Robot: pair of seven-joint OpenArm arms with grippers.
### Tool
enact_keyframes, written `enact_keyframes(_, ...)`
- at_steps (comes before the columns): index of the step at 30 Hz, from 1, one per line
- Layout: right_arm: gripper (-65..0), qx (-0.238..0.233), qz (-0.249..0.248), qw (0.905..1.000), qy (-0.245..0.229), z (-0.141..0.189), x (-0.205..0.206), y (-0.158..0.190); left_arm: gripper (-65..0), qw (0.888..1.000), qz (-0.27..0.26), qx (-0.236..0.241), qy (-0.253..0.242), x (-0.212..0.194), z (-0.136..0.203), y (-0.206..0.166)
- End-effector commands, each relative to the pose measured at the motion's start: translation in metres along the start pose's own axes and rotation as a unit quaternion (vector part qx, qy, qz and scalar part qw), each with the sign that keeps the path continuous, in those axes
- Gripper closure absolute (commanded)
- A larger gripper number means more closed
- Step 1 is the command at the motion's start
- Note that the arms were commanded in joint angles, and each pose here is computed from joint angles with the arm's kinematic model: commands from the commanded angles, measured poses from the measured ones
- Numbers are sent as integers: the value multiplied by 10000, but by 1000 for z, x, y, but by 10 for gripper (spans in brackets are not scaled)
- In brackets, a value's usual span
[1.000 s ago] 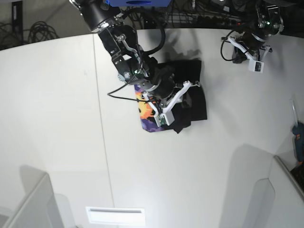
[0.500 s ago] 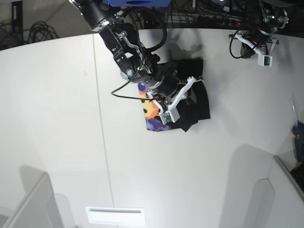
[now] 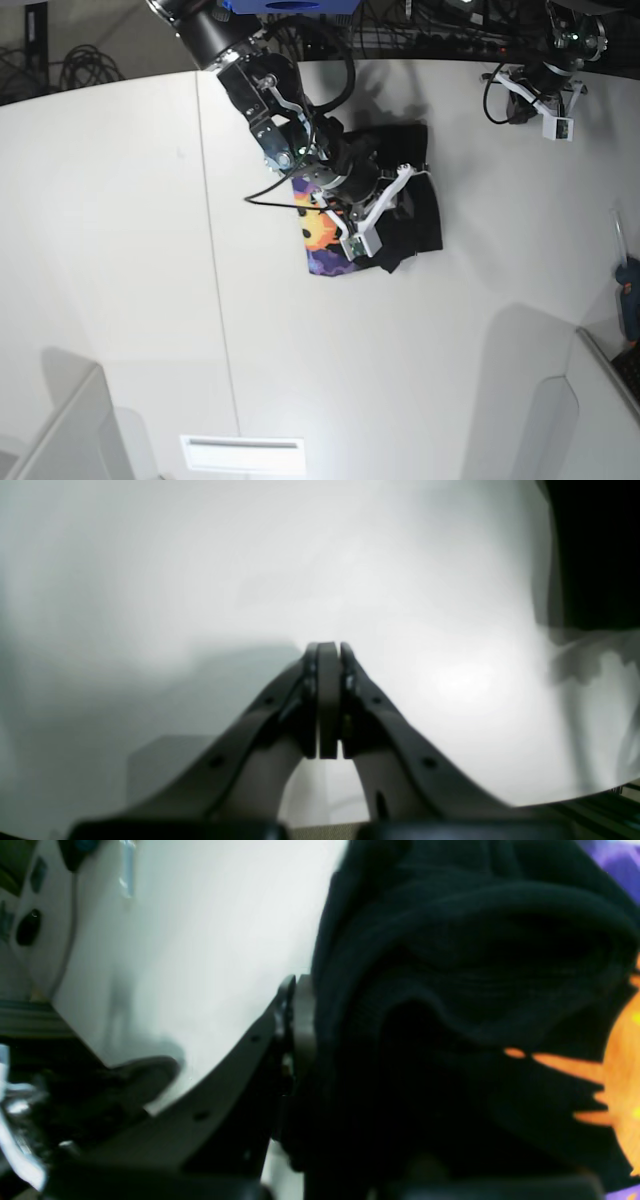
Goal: Fold the T-shirt properly
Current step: 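Release the left gripper and lift it away while the right gripper holds the bundle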
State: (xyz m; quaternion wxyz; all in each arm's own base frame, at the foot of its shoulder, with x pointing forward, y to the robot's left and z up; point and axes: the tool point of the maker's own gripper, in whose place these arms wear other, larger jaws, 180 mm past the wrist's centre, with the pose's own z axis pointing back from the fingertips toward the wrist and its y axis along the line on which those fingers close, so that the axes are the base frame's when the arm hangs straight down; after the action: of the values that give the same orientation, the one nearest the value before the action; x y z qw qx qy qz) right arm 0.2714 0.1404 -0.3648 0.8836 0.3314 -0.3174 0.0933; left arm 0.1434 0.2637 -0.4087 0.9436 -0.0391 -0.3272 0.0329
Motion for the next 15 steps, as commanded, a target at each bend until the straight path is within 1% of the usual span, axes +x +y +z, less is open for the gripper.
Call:
enact_keyframes(1,0,168,51,9995,-251,0,18,12,0,9999,-56,-49,-133,8,3,-1)
enact_keyframes(11,0,152,39,9997,-195,-1,15,11,0,9999,-58,-24,-125,7,4,1)
enact_keyframes(12,-15,143,33,9997,-188,-1,15,10,0,9999,-56,-17,-127,7,4,2)
enact_keyframes(14,-158,129,21,9998,-156,-2,13,9,0,9999,-67,-4,-126,7,4,3)
enact_keyframes(15,-216,112,13,9999,-122,-3,10,8,0,9999,-75,-2,-126,8,4,3)
